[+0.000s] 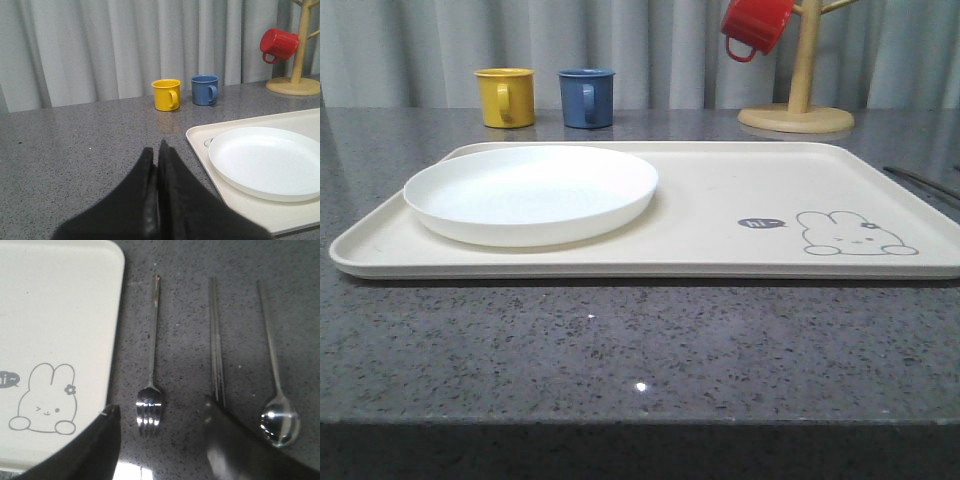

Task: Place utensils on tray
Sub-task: 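Open the left gripper and withdraw it from the plate, then grasp the steel fork with the right gripper and carry it over the tray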

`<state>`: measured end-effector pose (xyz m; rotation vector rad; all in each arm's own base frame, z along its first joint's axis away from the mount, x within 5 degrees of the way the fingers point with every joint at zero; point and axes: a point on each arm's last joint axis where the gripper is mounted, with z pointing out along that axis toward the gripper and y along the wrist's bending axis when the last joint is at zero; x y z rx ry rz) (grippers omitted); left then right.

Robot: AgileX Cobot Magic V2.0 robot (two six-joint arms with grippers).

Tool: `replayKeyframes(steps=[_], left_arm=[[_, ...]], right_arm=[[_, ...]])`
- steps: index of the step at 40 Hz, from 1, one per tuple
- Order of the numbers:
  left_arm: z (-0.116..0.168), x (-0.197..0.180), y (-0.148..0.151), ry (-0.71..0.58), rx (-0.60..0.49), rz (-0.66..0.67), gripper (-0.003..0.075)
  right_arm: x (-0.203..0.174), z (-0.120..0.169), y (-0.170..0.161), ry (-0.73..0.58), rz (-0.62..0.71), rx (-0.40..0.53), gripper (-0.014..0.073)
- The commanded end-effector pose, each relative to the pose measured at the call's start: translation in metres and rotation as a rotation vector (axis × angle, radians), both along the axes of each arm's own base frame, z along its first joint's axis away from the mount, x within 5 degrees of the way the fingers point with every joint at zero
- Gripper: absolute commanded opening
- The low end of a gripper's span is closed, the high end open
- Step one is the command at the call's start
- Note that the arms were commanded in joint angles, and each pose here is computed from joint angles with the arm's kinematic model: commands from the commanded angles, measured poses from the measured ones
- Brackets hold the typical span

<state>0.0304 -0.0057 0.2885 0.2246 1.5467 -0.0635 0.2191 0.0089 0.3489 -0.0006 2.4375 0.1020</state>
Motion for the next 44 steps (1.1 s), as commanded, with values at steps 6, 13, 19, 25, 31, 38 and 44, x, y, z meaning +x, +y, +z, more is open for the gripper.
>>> replayKeyframes(steps=[6, 13, 19, 25, 31, 38, 44], left_arm=[[0.014, -0.002, 0.0, -0.081, -0.035, -0.005, -0.0018], [0.014, -0.002, 0.0, -0.081, -0.035, -0.005, -0.0018], [0.014, -0.002, 0.0, -0.081, -0.035, -0.005, -0.0018], [0.014, -0.002, 0.0, -0.081, -0.035, -0.005, -0.0018], [0.014, -0.002, 0.0, -0.081, -0.035, -0.005, -0.0018], [0.014, -0.002, 0.0, -0.081, -0.035, -0.005, -0.0018], [0.014, -0.002, 0.0, -0.081, -0.035, -0.005, -0.0018]], right_arm=[[0.043, -0.007, 0.008, 0.102, 0.025, -0.001, 0.04], [0.073, -0.028, 0.009, 0.176, 0.021, -0.001, 0.04], [0.091, -0.044, 0.009, 0.221, 0.02, -0.002, 0.0399], [0.103, -0.059, 0.01, 0.231, 0.017, -0.003, 0.0356], [0.11, -0.069, 0.01, 0.248, 0.015, -0.003, 0.0316], [0.113, -0.074, 0.01, 0.256, 0.015, -0.004, 0.0316], [0.116, -0.082, 0.01, 0.288, 0.016, -0.006, 0.0316]])
